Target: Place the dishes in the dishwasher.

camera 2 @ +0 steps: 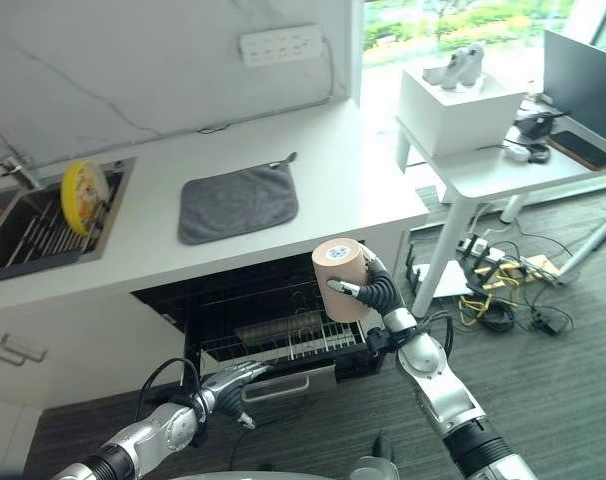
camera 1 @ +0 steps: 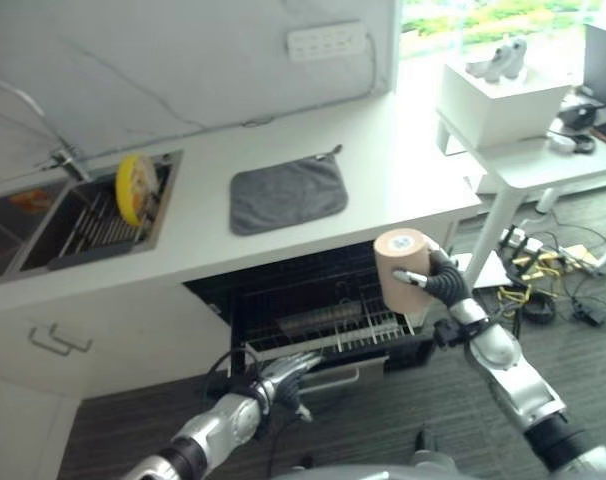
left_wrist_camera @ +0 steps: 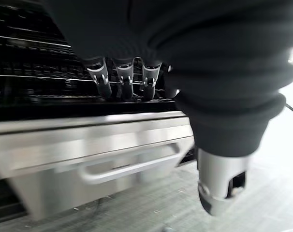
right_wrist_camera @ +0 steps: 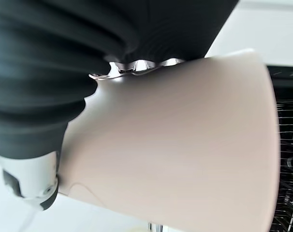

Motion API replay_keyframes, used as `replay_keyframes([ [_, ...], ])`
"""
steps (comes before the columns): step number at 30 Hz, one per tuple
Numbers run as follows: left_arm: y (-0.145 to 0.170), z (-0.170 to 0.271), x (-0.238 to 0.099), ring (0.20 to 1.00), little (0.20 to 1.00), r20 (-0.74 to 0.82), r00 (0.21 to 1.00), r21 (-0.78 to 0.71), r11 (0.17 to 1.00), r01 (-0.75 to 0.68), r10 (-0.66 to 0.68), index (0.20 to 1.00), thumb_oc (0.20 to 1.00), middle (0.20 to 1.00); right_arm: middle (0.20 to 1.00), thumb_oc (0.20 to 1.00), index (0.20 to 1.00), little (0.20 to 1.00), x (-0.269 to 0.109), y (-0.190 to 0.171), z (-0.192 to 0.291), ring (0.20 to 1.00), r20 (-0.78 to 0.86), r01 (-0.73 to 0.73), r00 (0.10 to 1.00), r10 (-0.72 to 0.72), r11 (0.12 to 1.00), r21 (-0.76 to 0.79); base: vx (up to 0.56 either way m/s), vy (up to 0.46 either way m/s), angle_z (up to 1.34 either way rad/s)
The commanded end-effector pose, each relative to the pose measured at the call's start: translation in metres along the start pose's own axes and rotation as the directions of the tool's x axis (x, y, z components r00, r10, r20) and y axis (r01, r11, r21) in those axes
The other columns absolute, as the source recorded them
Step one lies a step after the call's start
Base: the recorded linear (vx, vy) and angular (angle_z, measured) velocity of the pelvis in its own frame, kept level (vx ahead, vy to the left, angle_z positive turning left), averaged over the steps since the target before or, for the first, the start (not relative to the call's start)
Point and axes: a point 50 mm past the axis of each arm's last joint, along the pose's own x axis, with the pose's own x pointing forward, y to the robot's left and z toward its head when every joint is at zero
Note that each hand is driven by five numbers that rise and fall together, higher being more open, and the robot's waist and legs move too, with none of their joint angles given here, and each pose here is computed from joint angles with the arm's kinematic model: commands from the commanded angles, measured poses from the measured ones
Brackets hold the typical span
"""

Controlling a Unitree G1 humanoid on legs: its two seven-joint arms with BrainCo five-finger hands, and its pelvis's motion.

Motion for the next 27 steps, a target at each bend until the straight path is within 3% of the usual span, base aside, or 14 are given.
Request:
replay_keyframes([
  [1,0.031,-0.023,-0.001,1.000,1.000,-0.041,0.994,0.162,0.983,-0.090,0.098,1.000,1.000,1.000,0.200,0.200,0.200,0.200,0.023,0.005,0.041,0.200,0.240,0.006,0.971,0.002,0.999,-0.033,0.03,0.009,0.18],
  [6,0.033,-0.030,-0.004,1.000,1.000,-0.056,0.992,0.221,0.970,-0.101,0.116,1.000,1.000,1.000,0.200,0.200,0.200,0.200,0.031,0.004,0.037,0.200,0.204,-0.007,0.979,0.029,0.994,-0.106,0.03,0.021,0.15],
  [14,0.054,-0.029,-0.011,1.000,1.000,0.003,0.986,0.309,0.938,-0.157,0.164,1.000,1.000,1.000,0.200,0.200,0.200,0.200,0.040,-0.004,0.006,0.200,0.078,0.068,0.996,-0.053,0.978,-0.196,0.01,0.008,0.18],
  [27,0.084,-0.015,-0.014,1.000,1.000,0.124,0.965,0.355,0.898,-0.259,0.229,1.000,1.000,1.000,0.200,0.200,0.200,0.200,0.031,-0.012,-0.030,0.200,-0.095,0.126,0.985,-0.147,0.972,-0.198,0.00,0.009,0.07],
])
